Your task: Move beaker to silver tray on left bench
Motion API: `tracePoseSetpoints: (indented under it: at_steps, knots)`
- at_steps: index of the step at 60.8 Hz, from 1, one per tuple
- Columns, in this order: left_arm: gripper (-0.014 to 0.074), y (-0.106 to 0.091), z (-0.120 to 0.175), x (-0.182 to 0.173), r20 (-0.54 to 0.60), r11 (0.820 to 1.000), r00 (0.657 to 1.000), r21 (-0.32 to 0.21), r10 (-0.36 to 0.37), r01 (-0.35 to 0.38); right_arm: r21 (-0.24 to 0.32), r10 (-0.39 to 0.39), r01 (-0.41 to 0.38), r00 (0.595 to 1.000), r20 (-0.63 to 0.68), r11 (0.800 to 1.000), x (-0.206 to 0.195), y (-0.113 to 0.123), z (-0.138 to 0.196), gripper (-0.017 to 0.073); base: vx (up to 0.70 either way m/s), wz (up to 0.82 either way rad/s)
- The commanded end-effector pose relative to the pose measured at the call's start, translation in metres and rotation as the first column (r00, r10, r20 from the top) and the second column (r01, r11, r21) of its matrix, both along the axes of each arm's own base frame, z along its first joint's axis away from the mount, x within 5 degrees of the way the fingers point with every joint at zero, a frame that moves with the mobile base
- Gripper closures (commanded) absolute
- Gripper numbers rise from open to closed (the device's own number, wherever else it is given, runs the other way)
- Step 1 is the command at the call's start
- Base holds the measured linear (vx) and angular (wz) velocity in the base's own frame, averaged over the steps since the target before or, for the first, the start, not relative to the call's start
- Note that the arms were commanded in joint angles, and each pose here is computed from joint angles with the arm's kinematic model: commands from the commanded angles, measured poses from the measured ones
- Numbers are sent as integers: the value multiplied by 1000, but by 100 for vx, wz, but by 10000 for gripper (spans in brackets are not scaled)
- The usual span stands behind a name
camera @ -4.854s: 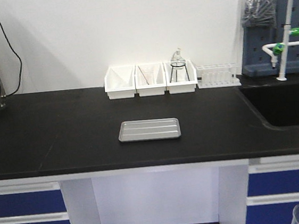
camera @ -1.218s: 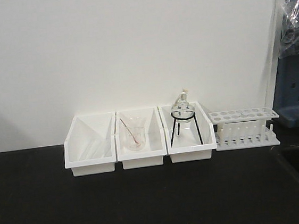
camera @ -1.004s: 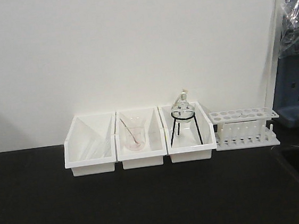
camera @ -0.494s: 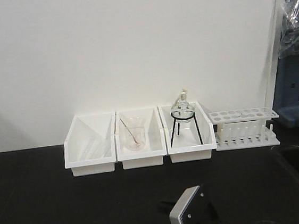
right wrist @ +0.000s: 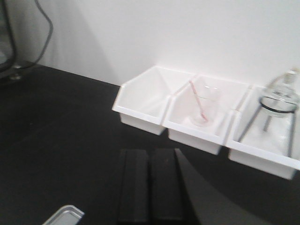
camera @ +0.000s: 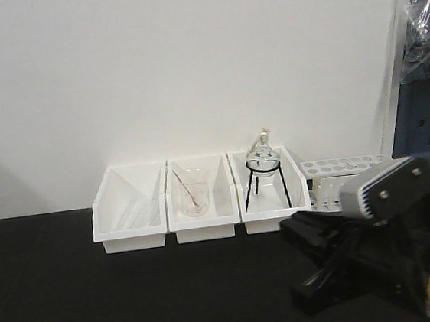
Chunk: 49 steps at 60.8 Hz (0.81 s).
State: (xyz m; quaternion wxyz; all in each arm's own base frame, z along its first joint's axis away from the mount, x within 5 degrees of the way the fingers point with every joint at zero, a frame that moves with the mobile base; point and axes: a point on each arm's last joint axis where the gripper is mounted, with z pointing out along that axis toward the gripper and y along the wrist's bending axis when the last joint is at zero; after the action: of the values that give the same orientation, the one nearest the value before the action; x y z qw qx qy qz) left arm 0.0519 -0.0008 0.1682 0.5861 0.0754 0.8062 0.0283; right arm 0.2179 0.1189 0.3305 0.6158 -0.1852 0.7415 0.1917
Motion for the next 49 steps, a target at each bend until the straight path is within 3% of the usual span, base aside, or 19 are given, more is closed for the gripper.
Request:
tracePoseSetpoints:
  at_steps: [1,7,17,31,38,49]
  knots:
    - [592,-1,1,2,69,1000,998,-11,-15,16,23,-72,71,997,11,997,-17,-16,23,575,0,0]
    - [592,-1,1,2,69,1000,998,-11,-15,16,-28,-146,146,989,-33,989,-27,-29,25,575,0,0]
    - [592,-1,1,2,69,1000,998,-11,-15,16,-66,-210,205,975,-77,977,-35,-39,24,573,0,0]
    - [592,-1,1,2,69,1000,998,-11,-15,16,-70,-214,208,974,-82,976,-35,-39,24,573,0,0]
    - [592,-1,1,2,69,1000,998,-11,-15,16,-123,-211,204,977,-39,971,-35,-40,24,573,0,0]
    - [592,-1,1,2,69,1000,998,-11,-15,16,-154,-197,189,980,-40,970,-31,-38,21,573,0,0]
